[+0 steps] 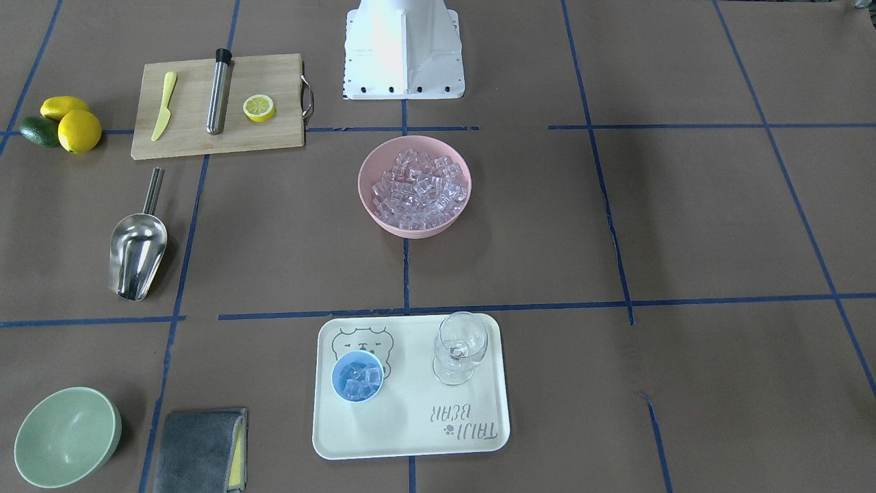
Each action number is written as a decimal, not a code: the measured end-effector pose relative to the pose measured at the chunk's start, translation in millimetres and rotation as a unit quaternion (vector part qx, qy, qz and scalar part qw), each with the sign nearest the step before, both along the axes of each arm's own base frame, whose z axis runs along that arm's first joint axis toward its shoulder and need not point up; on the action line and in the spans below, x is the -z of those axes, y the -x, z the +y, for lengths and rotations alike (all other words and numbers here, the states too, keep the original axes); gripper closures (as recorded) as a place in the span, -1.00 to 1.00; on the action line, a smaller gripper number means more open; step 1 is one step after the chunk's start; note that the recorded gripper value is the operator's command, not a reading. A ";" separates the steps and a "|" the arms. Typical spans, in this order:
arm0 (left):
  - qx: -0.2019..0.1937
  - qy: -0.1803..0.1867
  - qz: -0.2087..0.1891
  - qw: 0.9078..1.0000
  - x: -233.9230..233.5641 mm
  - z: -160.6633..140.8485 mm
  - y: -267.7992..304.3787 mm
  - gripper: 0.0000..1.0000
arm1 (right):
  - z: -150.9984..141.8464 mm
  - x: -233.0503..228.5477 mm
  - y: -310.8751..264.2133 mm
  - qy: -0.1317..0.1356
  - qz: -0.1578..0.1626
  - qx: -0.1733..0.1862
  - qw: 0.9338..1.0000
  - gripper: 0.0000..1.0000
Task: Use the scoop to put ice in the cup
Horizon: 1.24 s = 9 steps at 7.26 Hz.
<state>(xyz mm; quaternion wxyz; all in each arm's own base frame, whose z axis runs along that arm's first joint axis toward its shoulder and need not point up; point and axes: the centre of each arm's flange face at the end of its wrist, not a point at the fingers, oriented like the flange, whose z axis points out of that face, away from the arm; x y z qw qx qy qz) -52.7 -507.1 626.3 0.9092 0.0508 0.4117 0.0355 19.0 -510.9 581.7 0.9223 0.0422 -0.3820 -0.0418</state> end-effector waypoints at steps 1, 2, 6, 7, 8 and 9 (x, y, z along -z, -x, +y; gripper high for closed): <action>-0.001 -0.002 0.002 1.000 2.5 -1.3 -0.6 -1.00 | 0.0 0.3 0.1 0.000 0.000 0.000 1.000 -1.00; -0.001 -0.005 0.003 1.000 5.6 -2.4 -1.0 -1.00 | 0.0 0.8 0.3 -0.001 0.000 0.000 1.000 -1.00; -0.001 -0.011 0.002 1.000 11.6 -3.3 -1.1 -1.00 | 0.6 4.1 0.3 -0.005 0.000 0.001 1.000 -1.00; -0.001 -0.011 0.002 1.000 11.5 -3.1 -1.1 -1.00 | 0.6 4.3 0.3 -0.005 0.000 0.001 1.000 -1.00; -0.001 -0.011 0.001 1.000 11.2 -3.1 -1.0 -1.00 | 0.7 4.4 0.3 -0.005 -0.001 0.001 1.000 -1.00; -0.001 -0.010 0.001 1.000 10.8 -3.0 -0.9 -1.00 | 0.7 4.4 0.2 -0.005 0.000 0.001 1.000 -1.00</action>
